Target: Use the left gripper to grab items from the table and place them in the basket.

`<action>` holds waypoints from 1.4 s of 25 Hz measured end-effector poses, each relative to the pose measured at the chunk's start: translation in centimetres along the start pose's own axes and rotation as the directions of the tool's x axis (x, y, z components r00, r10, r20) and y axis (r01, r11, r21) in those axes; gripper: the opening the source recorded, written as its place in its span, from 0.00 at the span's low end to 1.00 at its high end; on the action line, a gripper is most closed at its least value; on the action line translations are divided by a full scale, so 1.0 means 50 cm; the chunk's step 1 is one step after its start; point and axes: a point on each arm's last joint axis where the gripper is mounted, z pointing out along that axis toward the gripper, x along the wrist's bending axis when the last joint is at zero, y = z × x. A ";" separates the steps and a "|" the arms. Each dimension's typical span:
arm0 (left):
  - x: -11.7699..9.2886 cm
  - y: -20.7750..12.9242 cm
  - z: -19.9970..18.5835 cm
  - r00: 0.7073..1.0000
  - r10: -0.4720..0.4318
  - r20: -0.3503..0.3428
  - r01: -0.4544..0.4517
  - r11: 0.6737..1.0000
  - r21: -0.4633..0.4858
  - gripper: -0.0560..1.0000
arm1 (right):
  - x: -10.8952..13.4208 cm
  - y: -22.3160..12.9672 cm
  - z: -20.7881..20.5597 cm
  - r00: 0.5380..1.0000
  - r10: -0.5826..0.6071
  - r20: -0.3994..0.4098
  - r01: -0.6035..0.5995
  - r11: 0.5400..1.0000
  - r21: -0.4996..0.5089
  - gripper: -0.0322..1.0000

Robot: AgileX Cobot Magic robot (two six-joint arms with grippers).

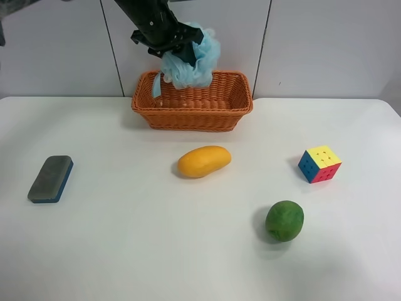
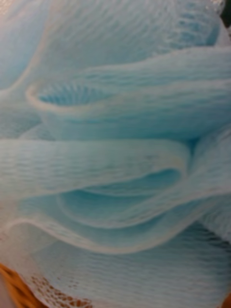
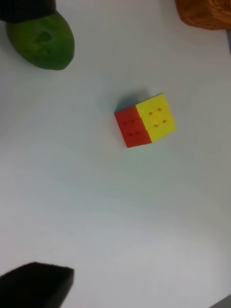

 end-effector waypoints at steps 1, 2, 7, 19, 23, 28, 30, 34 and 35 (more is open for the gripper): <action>0.000 -0.001 0.015 1.000 0.016 0.002 -0.016 1.000 -0.017 0.46 | 0.000 0.000 0.000 1.000 0.000 0.000 0.000 1.000 0.000 0.99; -0.001 -0.003 0.030 0.999 0.032 0.007 -0.032 0.999 -0.026 0.46 | 0.000 0.000 0.000 1.000 0.000 0.000 0.000 1.000 0.000 0.99; 0.006 -0.022 0.089 0.998 0.070 0.011 -0.069 0.997 -0.033 0.46 | 0.000 0.000 0.000 1.000 0.000 0.000 0.000 1.000 0.000 0.99; 0.024 -0.038 0.122 0.996 0.090 0.003 -0.090 0.996 -0.015 0.80 | 0.000 0.000 0.000 1.000 0.000 0.000 0.000 1.000 0.000 0.99; 0.031 -0.040 0.120 0.997 0.073 0.010 -0.073 0.997 -0.005 0.97 | 0.000 0.000 0.000 1.000 0.000 0.000 0.000 1.000 0.000 0.99; 0.021 -0.040 0.101 0.997 0.071 0.035 -0.073 0.997 0.035 0.99 | 0.000 0.000 0.000 1.000 0.000 0.000 0.000 1.000 0.000 0.99; 0.013 -0.031 0.071 0.996 0.079 0.036 -0.081 0.996 0.048 0.99 | 0.000 0.000 0.000 1.000 0.000 0.000 0.000 1.000 0.000 0.99; -0.005 -0.012 -0.022 0.997 0.076 0.002 -0.076 0.992 0.099 0.99 | 0.000 0.000 0.000 1.000 0.000 0.000 0.000 1.000 0.000 0.99; -0.008 -0.009 -0.046 0.997 0.079 -0.013 -0.077 0.991 0.112 0.99 | 0.000 0.000 0.000 1.000 0.000 0.000 0.000 1.000 0.000 0.99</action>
